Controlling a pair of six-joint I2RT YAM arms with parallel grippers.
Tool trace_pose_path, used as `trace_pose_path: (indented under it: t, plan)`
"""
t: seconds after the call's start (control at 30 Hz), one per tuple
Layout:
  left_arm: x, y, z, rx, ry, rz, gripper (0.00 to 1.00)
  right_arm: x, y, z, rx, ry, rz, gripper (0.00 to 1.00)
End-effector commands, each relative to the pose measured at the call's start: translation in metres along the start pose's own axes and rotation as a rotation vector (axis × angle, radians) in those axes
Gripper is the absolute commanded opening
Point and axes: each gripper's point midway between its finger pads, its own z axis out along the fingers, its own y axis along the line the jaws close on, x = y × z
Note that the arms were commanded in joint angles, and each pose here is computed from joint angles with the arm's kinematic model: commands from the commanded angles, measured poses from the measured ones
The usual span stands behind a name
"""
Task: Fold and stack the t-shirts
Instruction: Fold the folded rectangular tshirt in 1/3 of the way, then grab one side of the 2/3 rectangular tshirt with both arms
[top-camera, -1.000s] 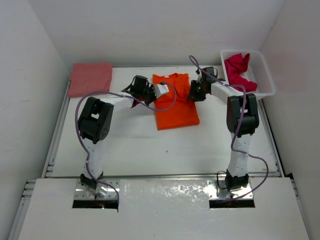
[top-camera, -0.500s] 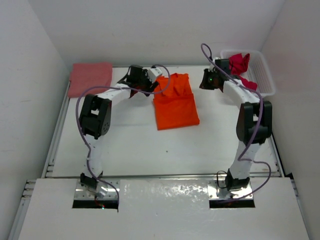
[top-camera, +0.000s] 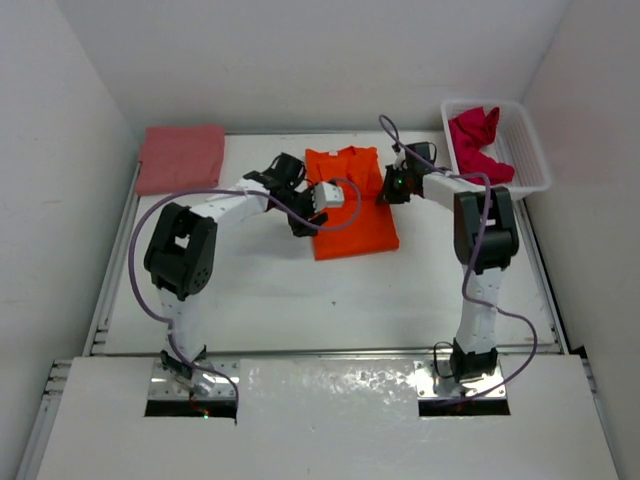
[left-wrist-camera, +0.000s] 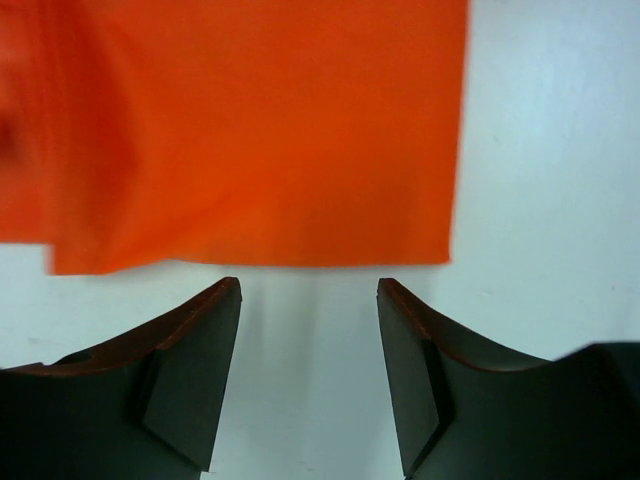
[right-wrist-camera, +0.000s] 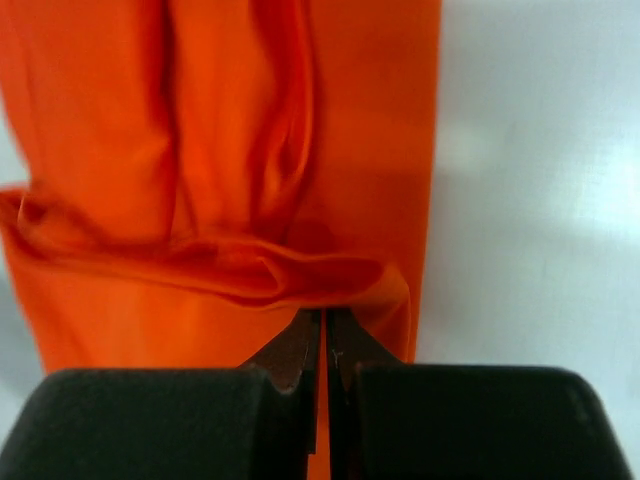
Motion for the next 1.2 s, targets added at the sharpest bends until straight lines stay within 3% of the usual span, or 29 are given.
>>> trace_pose_path:
  t: [0.0,0.17,0.2,0.27,0.3,0.4,0.53,0.63,0.9,1.1,1.17]
  plan:
    - [0.005,-0.022,-0.011,0.026,0.051,0.098,0.55,-0.045,0.008,0.011,-0.028,-0.073,0.005,0.01]
    - [0.010,-0.063,0.011,0.048,0.148,0.363,0.62,-0.057,0.004,-0.004,0.012,-0.077,0.008,0.10]
    - [0.010,-0.065,0.014,0.045,0.147,0.375,0.63,-0.066,0.009,-0.022,0.015,-0.105,-0.009,0.21]
    - [0.014,-0.063,0.020,0.025,0.153,0.379,0.65,-0.051,0.006,-0.038,0.044,-0.063,-0.026,0.33]
    - [0.013,-0.059,0.021,0.005,0.152,0.379,0.65,-0.053,0.012,-0.055,0.042,-0.075,-0.051,0.45]
    - [0.015,-0.059,0.021,-0.009,0.150,0.365,0.67,-0.007,0.004,-0.072,0.073,0.035,-0.036,0.54]
    - [0.010,-0.078,0.029,0.041,0.088,0.386,0.71,0.059,-0.002,-0.088,0.072,0.142,0.007,0.56]
    - [0.014,-0.077,0.039,0.001,0.079,0.419,0.70,0.084,-0.003,-0.085,0.054,0.192,0.036,0.55]
    - [0.027,-0.057,0.053,-0.130,0.102,0.431,0.57,0.111,-0.015,-0.065,0.062,0.260,0.102,0.54]
    - [0.038,-0.069,0.059,-0.086,0.104,0.431,0.31,0.126,-0.023,-0.064,0.100,0.267,0.137,0.54]
    - [0.038,-0.069,0.060,-0.092,0.112,0.431,0.17,0.126,-0.027,-0.063,0.110,0.262,0.139,0.54]
